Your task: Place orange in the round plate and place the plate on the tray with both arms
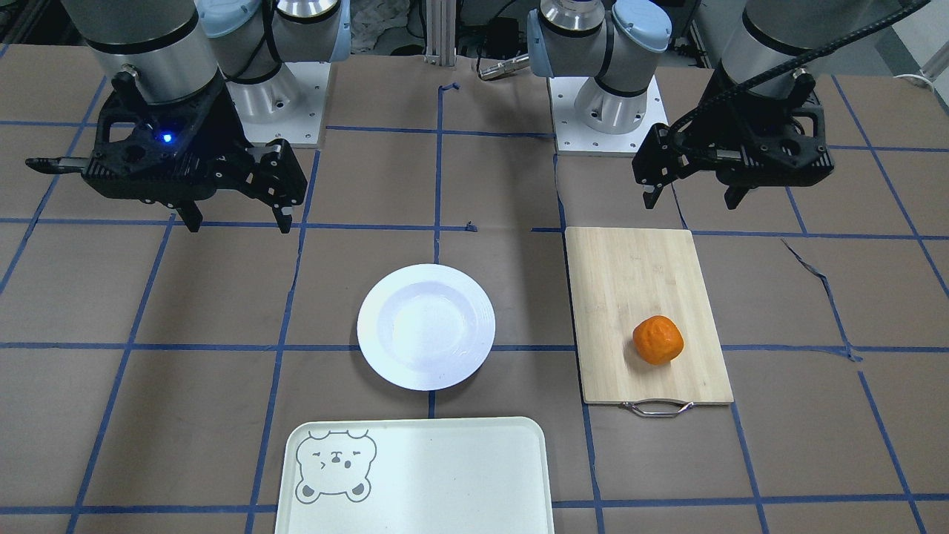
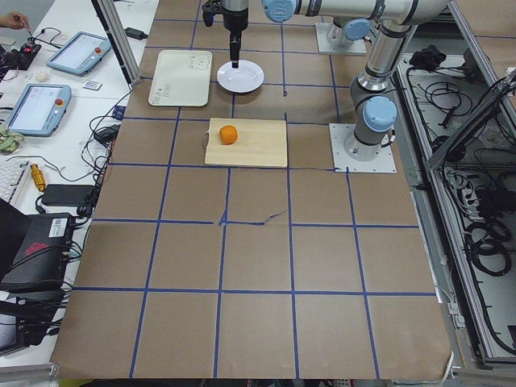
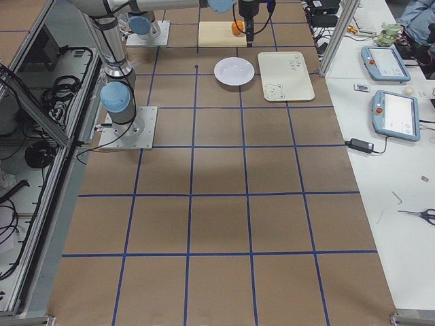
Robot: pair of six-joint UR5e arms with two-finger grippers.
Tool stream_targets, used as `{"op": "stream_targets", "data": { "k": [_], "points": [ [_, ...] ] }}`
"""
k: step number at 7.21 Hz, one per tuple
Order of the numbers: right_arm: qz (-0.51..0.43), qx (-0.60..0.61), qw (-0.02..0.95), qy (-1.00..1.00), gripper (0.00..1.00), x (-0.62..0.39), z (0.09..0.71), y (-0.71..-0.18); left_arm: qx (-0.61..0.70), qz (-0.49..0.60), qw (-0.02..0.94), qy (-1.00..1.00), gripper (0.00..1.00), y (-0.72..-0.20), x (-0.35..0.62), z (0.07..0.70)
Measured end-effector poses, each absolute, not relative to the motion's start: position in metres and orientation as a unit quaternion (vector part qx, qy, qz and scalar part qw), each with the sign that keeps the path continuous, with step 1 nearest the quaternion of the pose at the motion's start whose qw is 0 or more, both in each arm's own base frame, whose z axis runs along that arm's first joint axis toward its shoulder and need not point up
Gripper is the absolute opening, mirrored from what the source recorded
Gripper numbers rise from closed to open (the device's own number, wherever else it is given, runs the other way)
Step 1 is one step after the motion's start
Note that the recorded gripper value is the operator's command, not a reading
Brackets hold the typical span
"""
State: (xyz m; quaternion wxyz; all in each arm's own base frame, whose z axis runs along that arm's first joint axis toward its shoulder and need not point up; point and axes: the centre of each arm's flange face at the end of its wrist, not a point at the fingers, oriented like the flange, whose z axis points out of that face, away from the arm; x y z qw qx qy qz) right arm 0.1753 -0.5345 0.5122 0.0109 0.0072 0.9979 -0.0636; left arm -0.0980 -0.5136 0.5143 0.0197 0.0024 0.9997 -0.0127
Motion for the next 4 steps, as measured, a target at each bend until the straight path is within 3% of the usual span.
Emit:
{"op": "stream_targets", "data": {
  "k": [4],
  "points": [
    [-0.063, 0.007, 0.01, 0.998, 1.0, 0.1753, 0.5116, -0.5344, 0.0, -0.013, 0.02, 1.0, 1.0, -0.5137, -0.0953, 0.5151]
  ]
}}
